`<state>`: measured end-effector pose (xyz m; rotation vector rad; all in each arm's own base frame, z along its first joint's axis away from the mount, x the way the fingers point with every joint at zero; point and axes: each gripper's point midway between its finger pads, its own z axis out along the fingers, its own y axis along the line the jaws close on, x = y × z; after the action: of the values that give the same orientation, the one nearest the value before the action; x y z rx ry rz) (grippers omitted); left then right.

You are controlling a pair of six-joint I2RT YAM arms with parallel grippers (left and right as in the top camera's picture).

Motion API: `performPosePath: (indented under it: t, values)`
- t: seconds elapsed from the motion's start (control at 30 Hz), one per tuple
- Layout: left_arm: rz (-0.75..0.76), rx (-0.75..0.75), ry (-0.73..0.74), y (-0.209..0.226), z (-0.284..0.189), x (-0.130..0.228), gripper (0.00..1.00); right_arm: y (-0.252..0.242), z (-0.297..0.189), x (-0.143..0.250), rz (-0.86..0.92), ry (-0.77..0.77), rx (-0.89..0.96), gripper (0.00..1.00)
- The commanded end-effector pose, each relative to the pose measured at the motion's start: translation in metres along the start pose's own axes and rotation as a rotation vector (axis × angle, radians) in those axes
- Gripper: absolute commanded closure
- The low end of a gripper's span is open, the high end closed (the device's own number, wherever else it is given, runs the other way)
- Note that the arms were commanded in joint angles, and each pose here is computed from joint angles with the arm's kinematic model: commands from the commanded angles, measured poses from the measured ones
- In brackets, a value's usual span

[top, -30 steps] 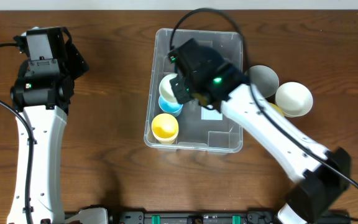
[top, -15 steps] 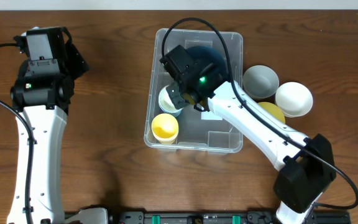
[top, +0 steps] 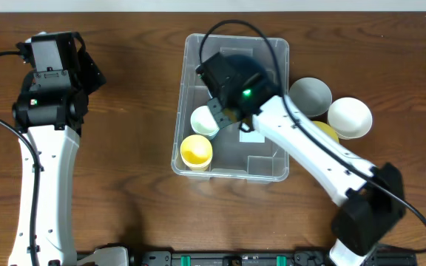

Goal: Pack container
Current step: 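Open the right gripper and withdraw it to the right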

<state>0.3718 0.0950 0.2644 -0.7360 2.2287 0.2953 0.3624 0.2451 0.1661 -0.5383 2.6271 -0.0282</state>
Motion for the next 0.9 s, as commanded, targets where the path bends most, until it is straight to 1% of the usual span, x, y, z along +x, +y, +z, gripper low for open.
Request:
performPosePath:
  t: [0.0,0.1,0.2,0.37,0.47,0.5,0.57,0.63,0.77,0.87]
  values:
    - [0.001,-0.018,-0.018,0.004,-0.003,-0.006,0.02,-0.071,-0.052,-0.016,0.173,-0.115,0.12,0.58]
    - [0.001,-0.018,-0.018,0.004,-0.003,-0.006,0.02,-0.125,-0.067,-0.002,0.312,-0.094,0.181,0.57]
    - [0.001,-0.018,-0.018,0.004,-0.003,-0.006,0.02,-0.181,-0.073,0.021,0.478,-0.043,0.255,0.57]
    - [0.002,-0.018,-0.018,0.004,-0.003,-0.006,0.02,-0.26,-0.067,0.064,0.691,0.045,0.359,0.56]
    - [0.002,-0.018,-0.018,0.004,-0.003,-0.006,0.02,-0.293,-0.056,0.091,0.802,0.081,0.375,0.56]
    - [0.001,-0.018,-0.018,0.004,-0.003,-0.006,0.02,-0.301,-0.052,0.1,0.836,0.09,0.372,0.55]
    - [0.002,-0.018,-0.018,0.004,-0.003,-0.006,0.02,-0.317,-0.039,0.121,0.917,0.108,0.346,0.48]
    - [0.001,-0.018,-0.018,0.004,-0.003,-0.006,0.02,-0.325,-0.026,0.134,0.97,0.107,0.292,0.47]
    - [0.002,-0.018,-0.018,0.004,-0.003,-0.006,0.02,-0.328,0.006,0.15,0.979,0.067,0.147,0.45]
    - [0.001,-0.018,-0.018,0.004,-0.003,-0.006,0.02,-0.327,0.028,0.163,0.966,0.047,0.122,0.42]
